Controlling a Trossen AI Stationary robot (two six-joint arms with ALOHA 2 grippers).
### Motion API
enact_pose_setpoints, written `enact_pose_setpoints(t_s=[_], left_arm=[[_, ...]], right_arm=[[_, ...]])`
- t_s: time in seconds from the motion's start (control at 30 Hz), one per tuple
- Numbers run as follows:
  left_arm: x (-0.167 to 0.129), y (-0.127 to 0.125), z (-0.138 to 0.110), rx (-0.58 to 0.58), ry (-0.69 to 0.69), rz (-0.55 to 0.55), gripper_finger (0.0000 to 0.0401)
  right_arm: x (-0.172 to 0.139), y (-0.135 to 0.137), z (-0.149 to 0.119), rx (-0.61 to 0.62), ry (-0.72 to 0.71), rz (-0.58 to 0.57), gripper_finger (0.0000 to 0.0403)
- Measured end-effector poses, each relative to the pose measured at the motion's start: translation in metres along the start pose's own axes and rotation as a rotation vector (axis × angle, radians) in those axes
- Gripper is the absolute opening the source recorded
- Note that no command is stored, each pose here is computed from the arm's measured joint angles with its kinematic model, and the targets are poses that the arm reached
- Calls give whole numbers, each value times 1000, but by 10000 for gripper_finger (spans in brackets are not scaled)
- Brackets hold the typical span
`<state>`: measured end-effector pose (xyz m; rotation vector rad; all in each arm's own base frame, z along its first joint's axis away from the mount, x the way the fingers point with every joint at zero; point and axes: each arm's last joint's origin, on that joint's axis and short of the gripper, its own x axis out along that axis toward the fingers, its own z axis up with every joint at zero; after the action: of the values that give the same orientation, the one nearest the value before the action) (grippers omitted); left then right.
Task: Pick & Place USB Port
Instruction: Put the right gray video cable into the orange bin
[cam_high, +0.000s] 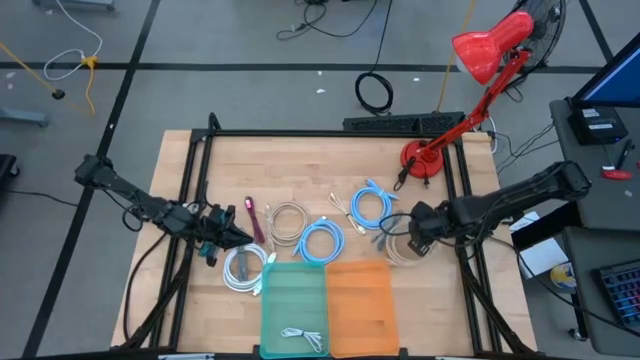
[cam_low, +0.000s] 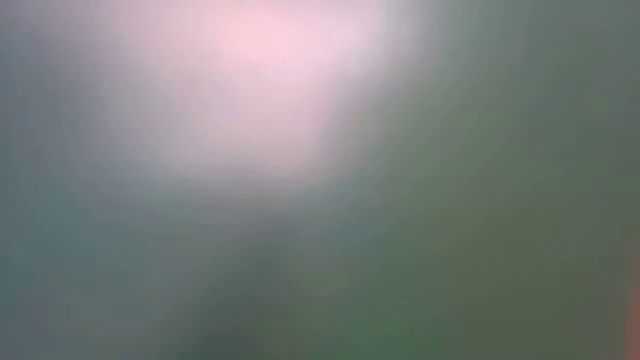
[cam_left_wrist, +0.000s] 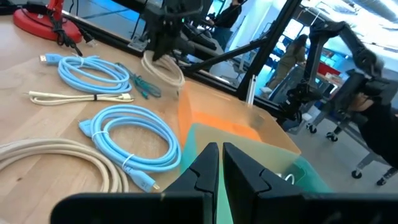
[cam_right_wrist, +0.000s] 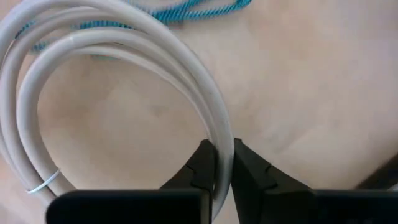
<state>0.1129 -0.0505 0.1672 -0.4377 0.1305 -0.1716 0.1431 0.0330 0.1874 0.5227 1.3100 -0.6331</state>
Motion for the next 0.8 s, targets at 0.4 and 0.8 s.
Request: enact_pose_setpoints(t_s=[0.4, 0.8], left_arm=[[4, 3, -3, 4, 5, 78, 24], [4, 3, 0, -9, -45, 112, 24]], right_arm=[[-37, 5, 20, -5, -288, -108, 19], [-69, 52, 64, 0, -871, 94, 19]])
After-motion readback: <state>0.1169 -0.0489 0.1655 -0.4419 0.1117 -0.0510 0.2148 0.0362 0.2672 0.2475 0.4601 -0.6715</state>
